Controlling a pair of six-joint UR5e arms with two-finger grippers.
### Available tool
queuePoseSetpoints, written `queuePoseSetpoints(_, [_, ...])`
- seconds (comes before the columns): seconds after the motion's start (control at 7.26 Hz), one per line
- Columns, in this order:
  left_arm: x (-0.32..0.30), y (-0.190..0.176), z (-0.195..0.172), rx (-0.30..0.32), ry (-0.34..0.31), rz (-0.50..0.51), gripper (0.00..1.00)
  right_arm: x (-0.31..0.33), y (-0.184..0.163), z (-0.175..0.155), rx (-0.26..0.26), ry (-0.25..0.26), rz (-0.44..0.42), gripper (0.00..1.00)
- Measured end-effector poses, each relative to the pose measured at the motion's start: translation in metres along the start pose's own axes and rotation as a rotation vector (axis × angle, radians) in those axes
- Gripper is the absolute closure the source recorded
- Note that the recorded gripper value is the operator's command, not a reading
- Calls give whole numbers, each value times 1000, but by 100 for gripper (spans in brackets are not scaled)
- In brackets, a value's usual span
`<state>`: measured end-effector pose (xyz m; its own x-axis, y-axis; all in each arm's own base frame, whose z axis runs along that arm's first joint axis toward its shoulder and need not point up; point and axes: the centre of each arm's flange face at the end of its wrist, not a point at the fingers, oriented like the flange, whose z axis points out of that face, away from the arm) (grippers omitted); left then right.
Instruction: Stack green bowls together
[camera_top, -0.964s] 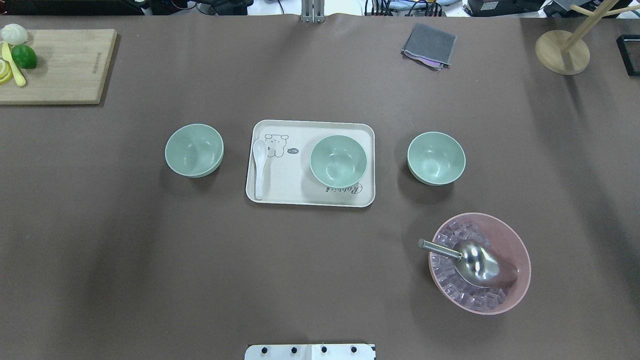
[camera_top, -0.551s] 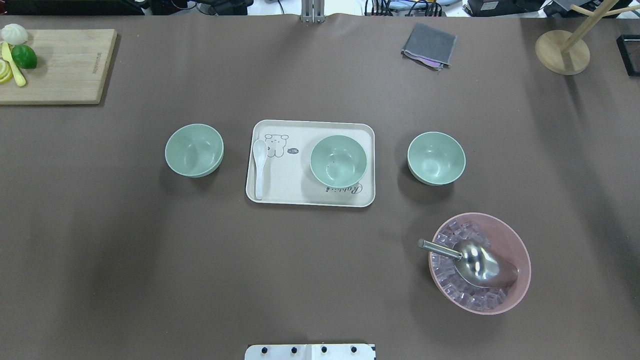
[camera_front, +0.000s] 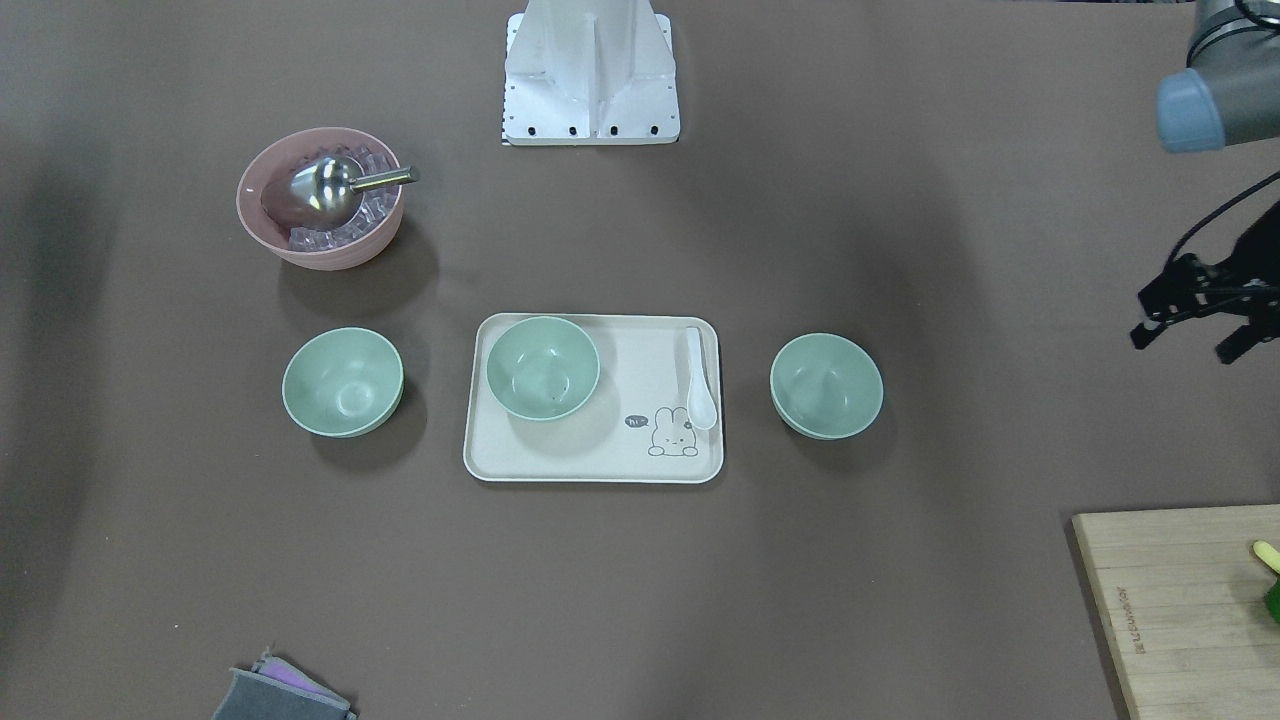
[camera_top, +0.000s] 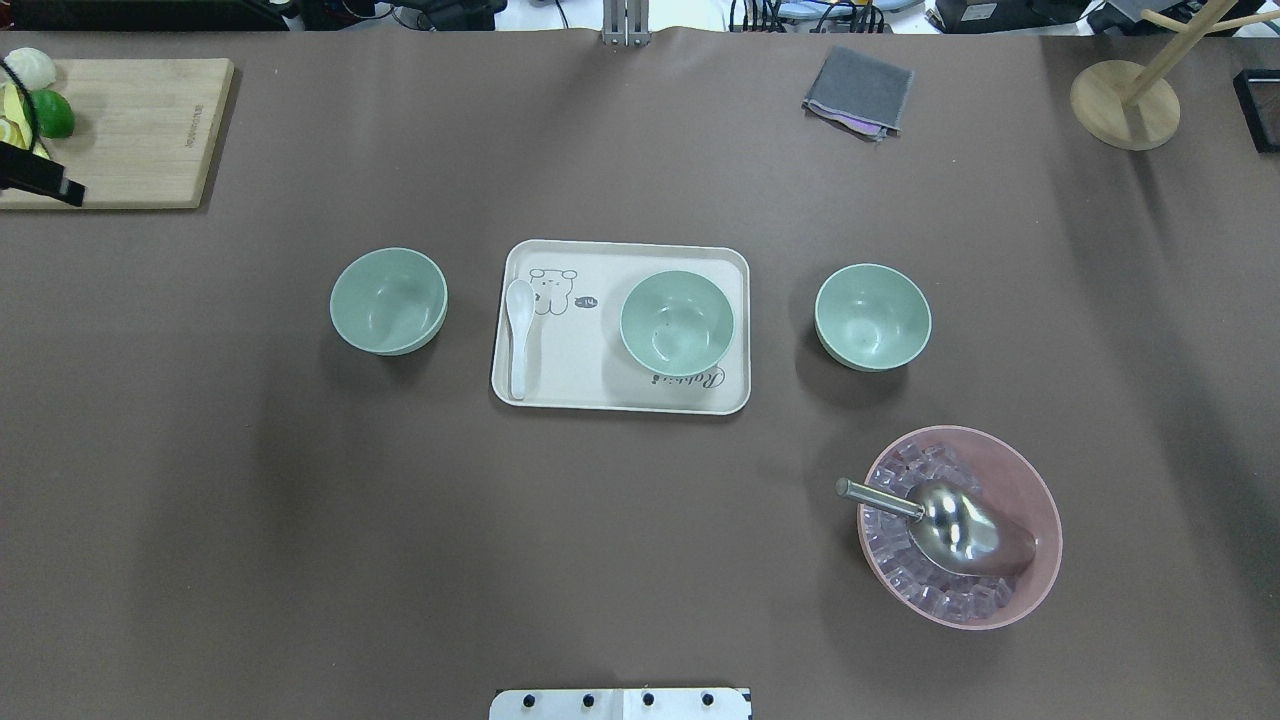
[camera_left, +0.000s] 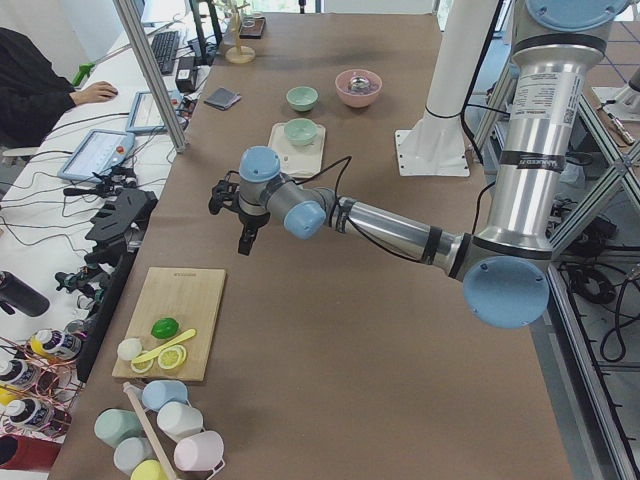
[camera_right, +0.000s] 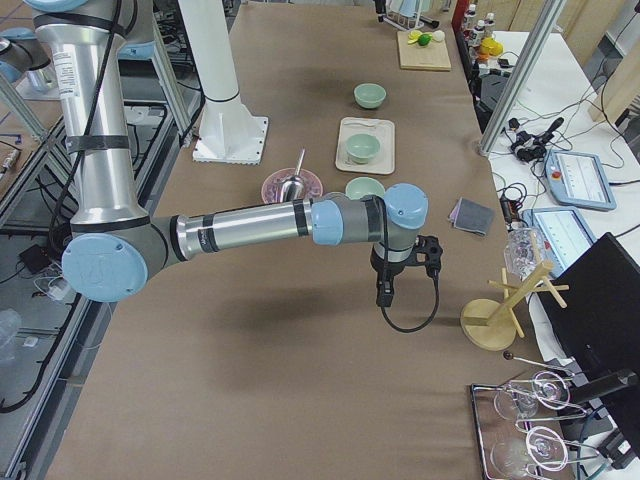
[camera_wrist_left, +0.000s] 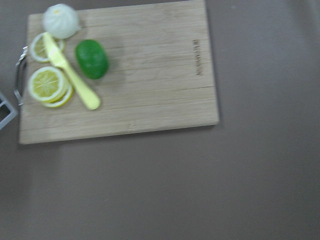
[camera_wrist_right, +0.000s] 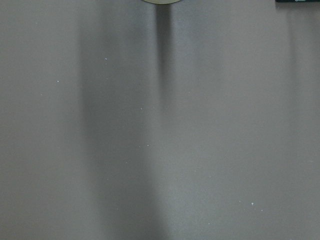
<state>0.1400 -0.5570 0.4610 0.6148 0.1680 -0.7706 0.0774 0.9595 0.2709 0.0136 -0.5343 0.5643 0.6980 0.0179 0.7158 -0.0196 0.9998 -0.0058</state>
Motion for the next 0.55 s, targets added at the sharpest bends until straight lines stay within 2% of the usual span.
queuePoseSetpoints(0.28, [86, -22, 72, -56, 29, -180, 2, -7, 0, 1, -4, -24, -9, 0])
queuePoseSetpoints(0.55, [182, -10, 125, -64, 41, -265, 2, -21, -1, 5, -13, -30, -20, 0])
